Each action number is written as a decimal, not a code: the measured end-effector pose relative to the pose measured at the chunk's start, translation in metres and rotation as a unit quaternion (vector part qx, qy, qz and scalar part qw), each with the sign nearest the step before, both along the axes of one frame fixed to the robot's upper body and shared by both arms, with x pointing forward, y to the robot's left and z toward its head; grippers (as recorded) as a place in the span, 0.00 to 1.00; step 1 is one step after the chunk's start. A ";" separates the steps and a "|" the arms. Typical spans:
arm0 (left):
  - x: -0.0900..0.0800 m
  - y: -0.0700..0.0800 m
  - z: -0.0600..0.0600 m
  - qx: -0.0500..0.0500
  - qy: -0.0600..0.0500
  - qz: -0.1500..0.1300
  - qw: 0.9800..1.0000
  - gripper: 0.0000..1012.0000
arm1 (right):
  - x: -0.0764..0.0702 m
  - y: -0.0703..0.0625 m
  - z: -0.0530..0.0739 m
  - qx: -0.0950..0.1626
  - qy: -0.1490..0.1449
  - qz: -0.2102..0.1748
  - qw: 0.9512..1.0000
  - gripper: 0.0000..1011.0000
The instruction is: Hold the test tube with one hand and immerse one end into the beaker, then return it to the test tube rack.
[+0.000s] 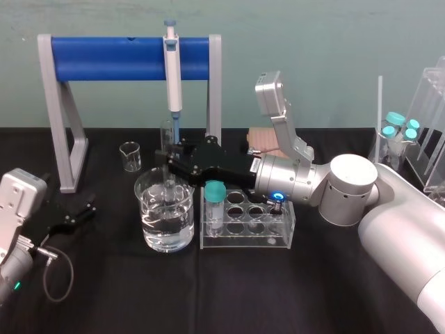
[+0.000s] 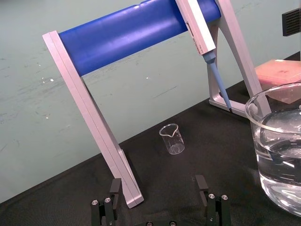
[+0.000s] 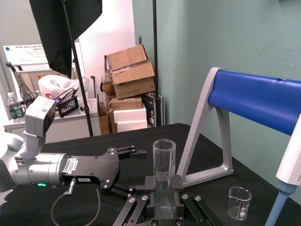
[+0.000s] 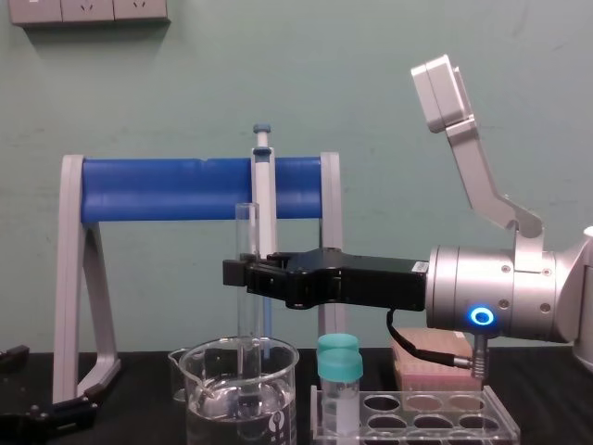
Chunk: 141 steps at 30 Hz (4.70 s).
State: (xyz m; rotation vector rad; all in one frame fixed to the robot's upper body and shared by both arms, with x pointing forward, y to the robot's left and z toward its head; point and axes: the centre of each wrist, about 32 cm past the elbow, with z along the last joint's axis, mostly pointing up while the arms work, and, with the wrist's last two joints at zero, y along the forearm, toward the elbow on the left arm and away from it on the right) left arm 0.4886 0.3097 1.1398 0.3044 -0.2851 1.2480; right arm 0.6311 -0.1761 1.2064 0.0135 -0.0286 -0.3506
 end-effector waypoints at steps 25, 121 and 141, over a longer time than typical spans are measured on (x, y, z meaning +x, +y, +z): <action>0.000 0.000 0.000 0.000 0.000 0.000 1.000 0.99 | 0.001 0.000 0.000 0.000 0.001 0.000 1.000 0.22; 0.000 0.000 0.000 0.000 0.000 0.000 1.000 0.99 | 0.002 0.000 0.011 0.009 -0.020 0.004 1.000 0.22; 0.000 0.000 0.000 0.000 0.000 0.000 1.000 0.99 | -0.017 -0.039 0.068 0.054 -0.112 -0.045 0.991 0.22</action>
